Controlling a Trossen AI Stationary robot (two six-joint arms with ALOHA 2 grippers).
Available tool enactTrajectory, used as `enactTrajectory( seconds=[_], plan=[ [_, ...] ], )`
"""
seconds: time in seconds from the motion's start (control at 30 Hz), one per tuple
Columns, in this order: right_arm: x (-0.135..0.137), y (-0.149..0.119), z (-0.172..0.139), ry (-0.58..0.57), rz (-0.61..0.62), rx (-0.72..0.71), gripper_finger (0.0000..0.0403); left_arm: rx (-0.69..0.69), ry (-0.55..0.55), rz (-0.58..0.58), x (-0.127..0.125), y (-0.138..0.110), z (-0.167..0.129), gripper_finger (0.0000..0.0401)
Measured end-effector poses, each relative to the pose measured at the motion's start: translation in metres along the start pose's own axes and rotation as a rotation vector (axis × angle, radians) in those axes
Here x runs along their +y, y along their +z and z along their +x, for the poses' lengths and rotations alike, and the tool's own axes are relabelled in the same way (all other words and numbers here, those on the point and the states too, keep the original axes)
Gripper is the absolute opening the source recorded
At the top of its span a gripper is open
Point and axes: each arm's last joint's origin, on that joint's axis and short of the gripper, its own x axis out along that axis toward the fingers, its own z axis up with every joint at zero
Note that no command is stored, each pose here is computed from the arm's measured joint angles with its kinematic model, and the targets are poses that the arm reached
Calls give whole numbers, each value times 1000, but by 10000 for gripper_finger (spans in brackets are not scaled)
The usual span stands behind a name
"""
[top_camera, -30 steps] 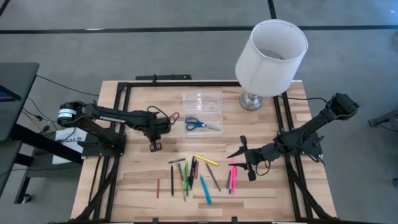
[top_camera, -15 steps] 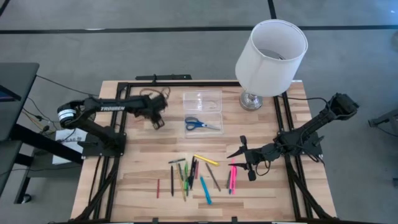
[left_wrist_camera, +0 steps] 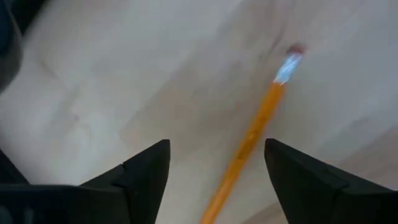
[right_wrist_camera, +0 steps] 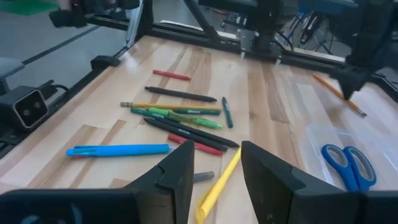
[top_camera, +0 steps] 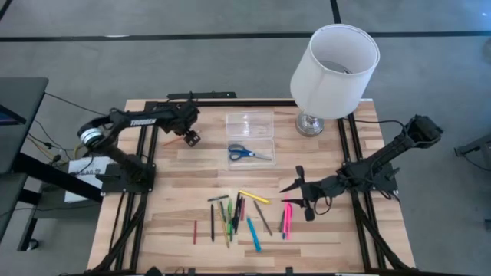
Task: Pick & place school supplies into a supply box
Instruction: Put the orange pencil into the supply box
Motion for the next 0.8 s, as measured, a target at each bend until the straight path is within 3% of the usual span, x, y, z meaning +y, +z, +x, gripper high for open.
enactTrajectory(
  seconds=[0.17,0.8],
  plan=[
    [-4,-2,1,-17,2,17,127,64,-1,20,0,2,16,271],
    [-7,-4,2,-26,0,36,127,148,-287,-11,1,-3,7,240]
  ],
)
